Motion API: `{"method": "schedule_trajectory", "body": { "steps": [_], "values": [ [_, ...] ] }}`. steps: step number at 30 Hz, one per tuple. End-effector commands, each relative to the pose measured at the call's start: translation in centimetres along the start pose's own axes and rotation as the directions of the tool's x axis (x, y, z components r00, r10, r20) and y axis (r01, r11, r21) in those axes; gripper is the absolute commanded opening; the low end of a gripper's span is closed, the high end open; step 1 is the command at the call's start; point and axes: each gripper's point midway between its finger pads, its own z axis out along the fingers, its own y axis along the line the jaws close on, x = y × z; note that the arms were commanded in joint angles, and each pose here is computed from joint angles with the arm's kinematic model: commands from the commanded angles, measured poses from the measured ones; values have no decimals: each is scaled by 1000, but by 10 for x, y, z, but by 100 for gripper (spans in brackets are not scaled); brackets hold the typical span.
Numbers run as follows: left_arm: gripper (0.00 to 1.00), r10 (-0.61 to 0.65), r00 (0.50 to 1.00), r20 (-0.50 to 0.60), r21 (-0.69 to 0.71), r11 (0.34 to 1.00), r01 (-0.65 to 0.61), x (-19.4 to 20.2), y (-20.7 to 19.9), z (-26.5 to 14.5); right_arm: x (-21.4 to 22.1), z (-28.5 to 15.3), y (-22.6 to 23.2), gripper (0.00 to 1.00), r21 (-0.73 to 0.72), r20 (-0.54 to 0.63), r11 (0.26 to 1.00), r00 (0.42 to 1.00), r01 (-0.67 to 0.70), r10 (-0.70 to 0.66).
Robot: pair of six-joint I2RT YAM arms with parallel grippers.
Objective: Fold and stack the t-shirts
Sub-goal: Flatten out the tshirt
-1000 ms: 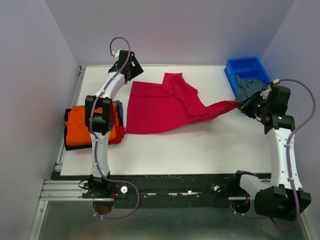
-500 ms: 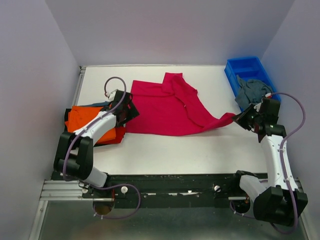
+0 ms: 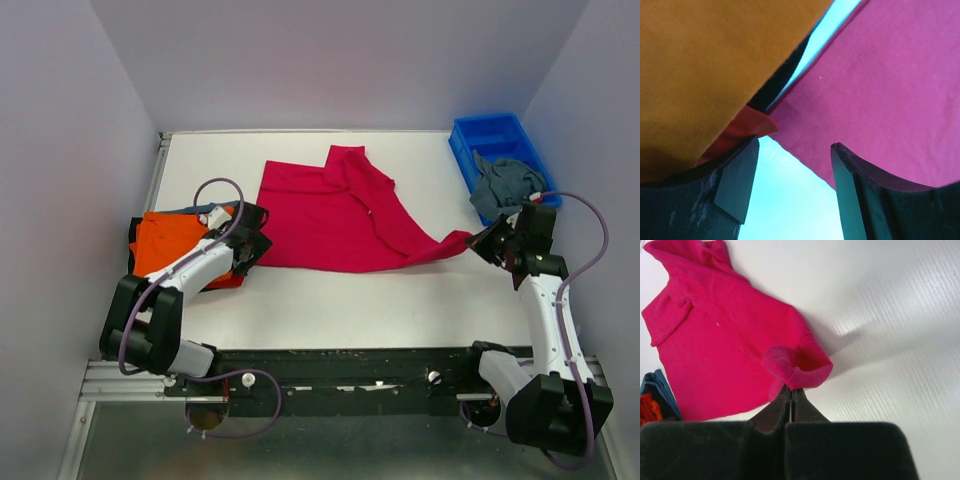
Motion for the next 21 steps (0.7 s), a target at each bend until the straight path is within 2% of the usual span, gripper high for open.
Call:
{"method": "schedule_trajectory", "body": {
  "steps": [1,6,9,12,14,21],
  "values": [
    [71,-90,996,8,-61,994,90,5,6,18,-7,1,-1,1,3,37,1000,999,9,-9],
    [67,-105,994,-11,-106,989,103,18,11,29,-8,0,-2,1,8,40,1000,999,9,-9],
    [52,-114,993,-8,-142,984,112,20,15,37,-8,1,-2,1,8,39,1000,999,5,-5],
    [29,-109,994,18,-164,980,111,15,16,40,-8,0,-3,1,17,41,1000,999,0,-1],
    [2,-100,994,40,-147,984,104,9,11,40,-9,0,-5,1,26,51,1000,999,-3,2],
    [0,-56,988,142,-66,996,66,-17,-20,10,-17,2,9,1,-22,51,1000,998,-21,22]
  ]
}}
